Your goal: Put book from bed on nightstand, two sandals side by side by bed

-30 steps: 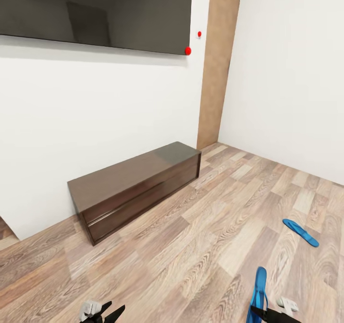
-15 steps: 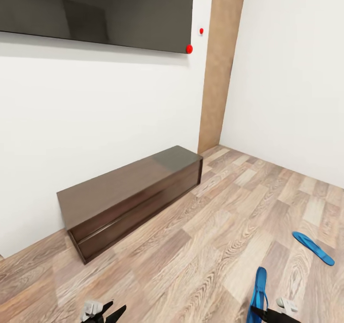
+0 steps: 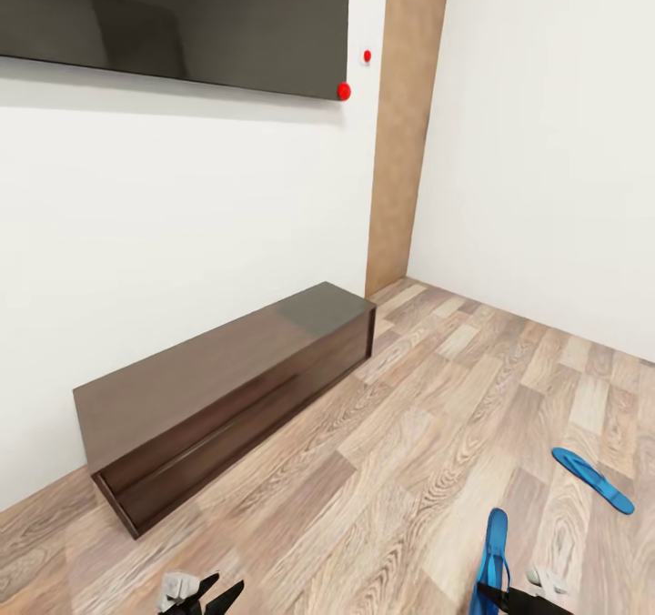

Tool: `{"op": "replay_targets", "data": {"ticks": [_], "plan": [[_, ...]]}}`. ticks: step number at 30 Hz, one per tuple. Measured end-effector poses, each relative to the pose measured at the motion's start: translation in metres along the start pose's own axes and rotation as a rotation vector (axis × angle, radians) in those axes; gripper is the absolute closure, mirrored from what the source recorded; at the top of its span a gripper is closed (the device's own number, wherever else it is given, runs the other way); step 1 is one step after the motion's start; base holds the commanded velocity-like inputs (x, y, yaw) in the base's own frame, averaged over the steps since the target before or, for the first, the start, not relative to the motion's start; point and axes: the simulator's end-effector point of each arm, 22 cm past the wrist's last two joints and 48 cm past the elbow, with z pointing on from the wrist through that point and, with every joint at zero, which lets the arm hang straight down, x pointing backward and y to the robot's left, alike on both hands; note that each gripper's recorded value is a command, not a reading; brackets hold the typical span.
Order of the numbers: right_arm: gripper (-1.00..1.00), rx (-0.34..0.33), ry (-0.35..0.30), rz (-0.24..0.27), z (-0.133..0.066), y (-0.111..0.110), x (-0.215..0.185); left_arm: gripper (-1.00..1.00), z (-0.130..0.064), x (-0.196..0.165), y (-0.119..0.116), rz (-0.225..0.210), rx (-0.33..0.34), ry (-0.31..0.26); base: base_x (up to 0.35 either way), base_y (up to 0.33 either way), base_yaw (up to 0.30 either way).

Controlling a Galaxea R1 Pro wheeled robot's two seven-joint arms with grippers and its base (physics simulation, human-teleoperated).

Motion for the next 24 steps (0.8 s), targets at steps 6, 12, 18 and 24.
{"op": "replay_targets", "data": {"ticks": [6, 12, 18, 24], "plan": [[1.0, 0.0, 0.0, 0.0, 0.0, 0.0, 0.0001, -1.0, 0.0001, 0.0005, -0.0001, -0.003, 0.0, 0.002, 0.318, 0.0, 0.0], [1.0, 0.0, 0.0, 0.001, 0.0001, -0.0001, 0.0, -1.0, 0.0002, 0.0007, -0.0002, -0.003, 0.001, 0.002, 0.25, 0.0, 0.0], [1.0, 0.0, -0.001, 0.001, 0.0001, -0.0002, -0.0001, -1.0, 0.0003, 0.0005, -0.0003, -0.003, 0.001, 0.001, 0.024, 0.0, -0.163], [1.0, 0.0, 0.0, 0.001, 0.0001, -0.0002, 0.0, -1.0, 0.0003, 0.0006, -0.0003, -0.003, 0.001, 0.001, 0.002, 0.0, -0.272]]}}
